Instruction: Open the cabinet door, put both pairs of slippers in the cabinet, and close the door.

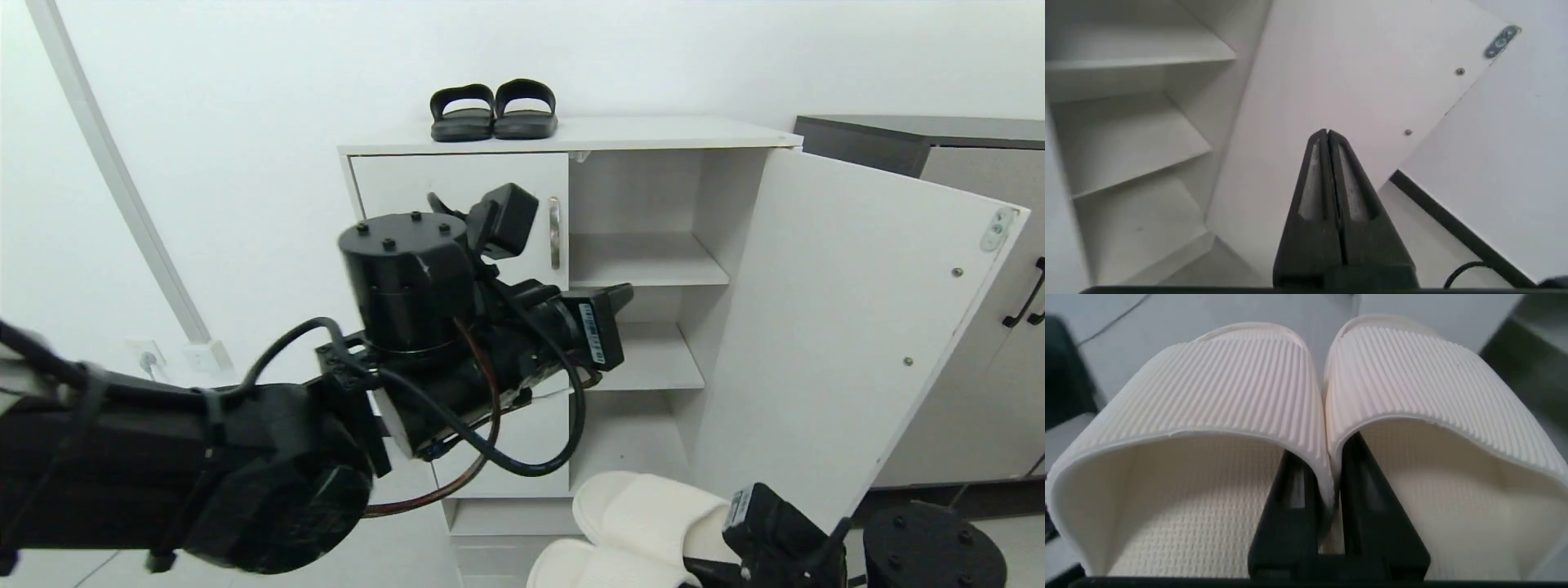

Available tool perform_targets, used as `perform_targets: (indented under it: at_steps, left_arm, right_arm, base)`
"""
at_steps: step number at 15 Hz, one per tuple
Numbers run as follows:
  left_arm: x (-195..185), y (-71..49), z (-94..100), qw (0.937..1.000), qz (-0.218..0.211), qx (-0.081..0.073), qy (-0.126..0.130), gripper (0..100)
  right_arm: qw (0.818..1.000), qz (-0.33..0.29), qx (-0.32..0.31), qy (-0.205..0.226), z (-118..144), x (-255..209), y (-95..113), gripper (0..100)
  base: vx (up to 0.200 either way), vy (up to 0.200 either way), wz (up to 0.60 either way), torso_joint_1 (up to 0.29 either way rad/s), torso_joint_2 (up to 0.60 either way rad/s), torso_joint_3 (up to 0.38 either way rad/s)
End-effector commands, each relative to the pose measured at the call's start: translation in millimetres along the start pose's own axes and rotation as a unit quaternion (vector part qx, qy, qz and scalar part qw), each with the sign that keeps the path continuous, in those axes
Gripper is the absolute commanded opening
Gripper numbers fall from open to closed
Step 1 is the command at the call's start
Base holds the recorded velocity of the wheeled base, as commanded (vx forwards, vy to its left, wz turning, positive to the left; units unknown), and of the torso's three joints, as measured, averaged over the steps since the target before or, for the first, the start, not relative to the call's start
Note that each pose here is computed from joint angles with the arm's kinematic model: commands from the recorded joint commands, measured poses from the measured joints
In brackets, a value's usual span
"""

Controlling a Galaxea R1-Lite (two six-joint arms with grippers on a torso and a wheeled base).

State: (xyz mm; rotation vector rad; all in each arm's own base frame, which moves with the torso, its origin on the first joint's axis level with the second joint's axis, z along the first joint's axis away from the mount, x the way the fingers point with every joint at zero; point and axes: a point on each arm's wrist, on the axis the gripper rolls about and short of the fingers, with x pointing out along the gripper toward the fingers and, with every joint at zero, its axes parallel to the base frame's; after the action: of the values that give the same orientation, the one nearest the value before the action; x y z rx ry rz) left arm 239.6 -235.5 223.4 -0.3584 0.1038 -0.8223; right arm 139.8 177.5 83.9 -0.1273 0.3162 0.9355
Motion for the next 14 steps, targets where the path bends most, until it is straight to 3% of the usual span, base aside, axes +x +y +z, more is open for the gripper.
perform_targets:
  at_steps: [1, 2, 3, 4, 7, 9, 12, 14]
  left_arm:
    - [-56, 8.4, 30.1, 0.9971, 0.063, 0.031, -0.028, 0]
    - [-77, 16.3, 35.7, 0.9937, 0.096, 0.045, -0.037, 0]
    - [-104, 23.6, 41.9, 0.9887, 0.134, 0.048, -0.049, 0]
    - [-139, 30.6, 48.5, 0.9766, 0.198, 0.048, -0.067, 0]
    - [-207, 30.3, 40.4, 0.9427, 0.318, 0.051, -0.086, 0]
    - [-256, 31.7, 26.2, 0.9077, 0.403, 0.065, -0.098, 0]
    - [-301, 26.0, -10.2, 0.8739, 0.465, 0.101, -0.098, 0]
    - [-318, 26.5, -35.2, 0.8546, 0.498, 0.100, -0.108, 0]
  right_arm:
    - [0.998, -0.063, 0.022, -0.014, 10, 16, -19, 0]
    - [0.995, -0.091, 0.027, -0.017, 15, 26, -28, 0]
    - [0.991, -0.127, 0.037, -0.016, 20, 40, -36, 0]
    - [0.983, -0.177, 0.055, -0.009, 24, 56, -43, 0]
    - [0.971, -0.226, 0.081, -0.005, 31, 72, -49, 0]
    - [0.970, -0.227, 0.080, -0.003, 31, 73, -48, 0]
    - [0.971, -0.225, 0.078, 0.006, 26, 74, -46, 0]
    - [0.973, -0.220, 0.076, 0.013, 23, 77, -42, 0]
  base:
    - [0.000, 0.000, 0.00, 0.000, 0.00, 0.000]
    - [0.000, 0.000, 0.00, 0.000, 0.00, 0.000]
    - [0.000, 0.000, 0.00, 0.000, 0.00, 0.000]
    - [0.000, 0.000, 0.00, 0.000, 0.00, 0.000]
    - [0.000, 0.000, 0.00, 0.000, 0.00, 0.000]
    - [0.000, 0.000, 0.00, 0.000, 0.00, 0.000]
    - [0.000, 0.000, 0.00, 0.000, 0.00, 0.000]
    - [0.000, 0.000, 0.00, 0.000, 0.00, 0.000]
